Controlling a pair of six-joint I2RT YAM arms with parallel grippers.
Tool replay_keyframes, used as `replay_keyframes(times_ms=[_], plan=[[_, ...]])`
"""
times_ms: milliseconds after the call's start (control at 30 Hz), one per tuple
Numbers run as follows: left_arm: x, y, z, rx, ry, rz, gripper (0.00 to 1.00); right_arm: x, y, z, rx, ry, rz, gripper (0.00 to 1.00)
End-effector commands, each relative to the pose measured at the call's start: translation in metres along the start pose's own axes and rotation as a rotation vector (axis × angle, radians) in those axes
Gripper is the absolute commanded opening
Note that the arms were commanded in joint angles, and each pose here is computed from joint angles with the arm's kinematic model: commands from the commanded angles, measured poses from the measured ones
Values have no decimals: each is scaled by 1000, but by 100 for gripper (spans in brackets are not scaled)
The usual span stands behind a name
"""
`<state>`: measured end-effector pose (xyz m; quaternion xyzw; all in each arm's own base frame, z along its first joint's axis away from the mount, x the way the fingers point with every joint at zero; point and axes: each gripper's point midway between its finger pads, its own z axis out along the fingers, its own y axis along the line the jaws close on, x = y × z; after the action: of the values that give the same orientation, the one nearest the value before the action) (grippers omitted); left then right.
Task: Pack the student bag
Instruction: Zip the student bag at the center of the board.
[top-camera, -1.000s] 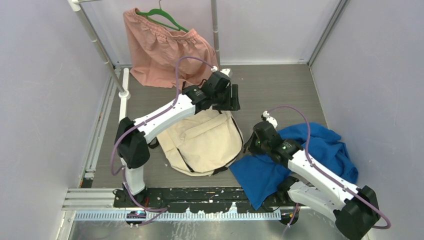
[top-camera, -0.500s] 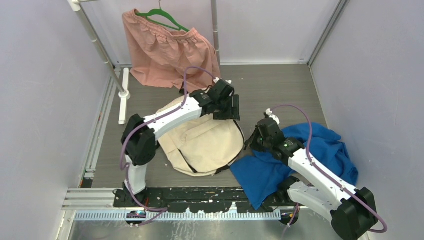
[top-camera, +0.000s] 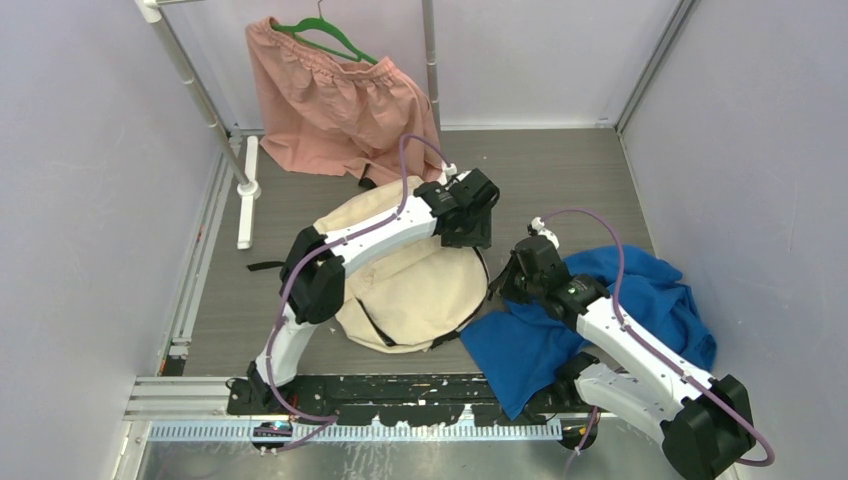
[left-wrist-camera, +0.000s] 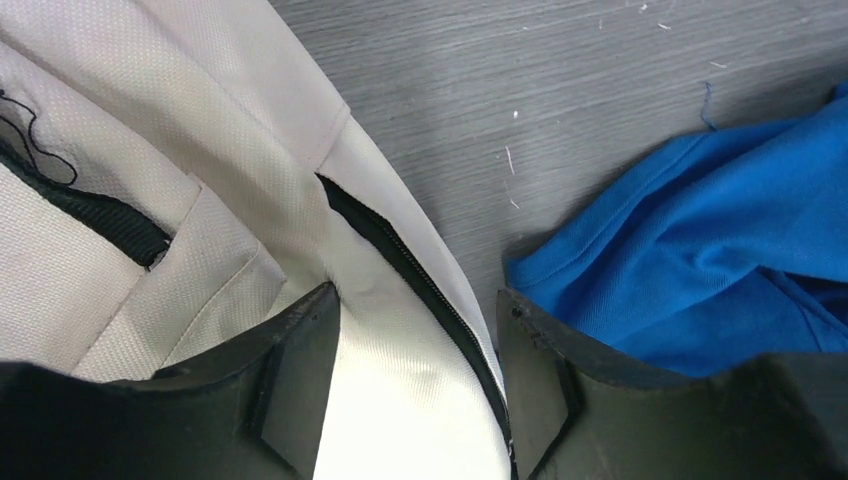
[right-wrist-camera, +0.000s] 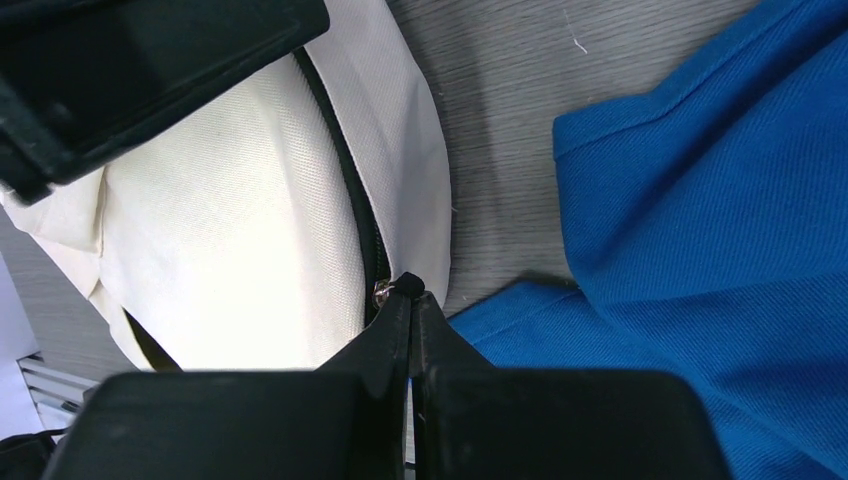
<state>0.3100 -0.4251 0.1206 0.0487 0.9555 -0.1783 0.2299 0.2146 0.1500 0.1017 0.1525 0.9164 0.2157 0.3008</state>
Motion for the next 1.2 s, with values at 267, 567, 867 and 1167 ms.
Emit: replay_keyframes(times_ms=[267,567,867,1167], plan=[[-9,-13,1,-10,-28,-4,0,-16,18,-14,-89,-66,2,1],[-46,1,-1,-102,-173,13,0,3,21,-18,-140,10,14,1],[-82,22,6,-156,-230,-35,0,60,26,-29,-232,145,74,1],[-86,13,-14,-72,-190,27,7,58,6,-38,-127,84,3,1]])
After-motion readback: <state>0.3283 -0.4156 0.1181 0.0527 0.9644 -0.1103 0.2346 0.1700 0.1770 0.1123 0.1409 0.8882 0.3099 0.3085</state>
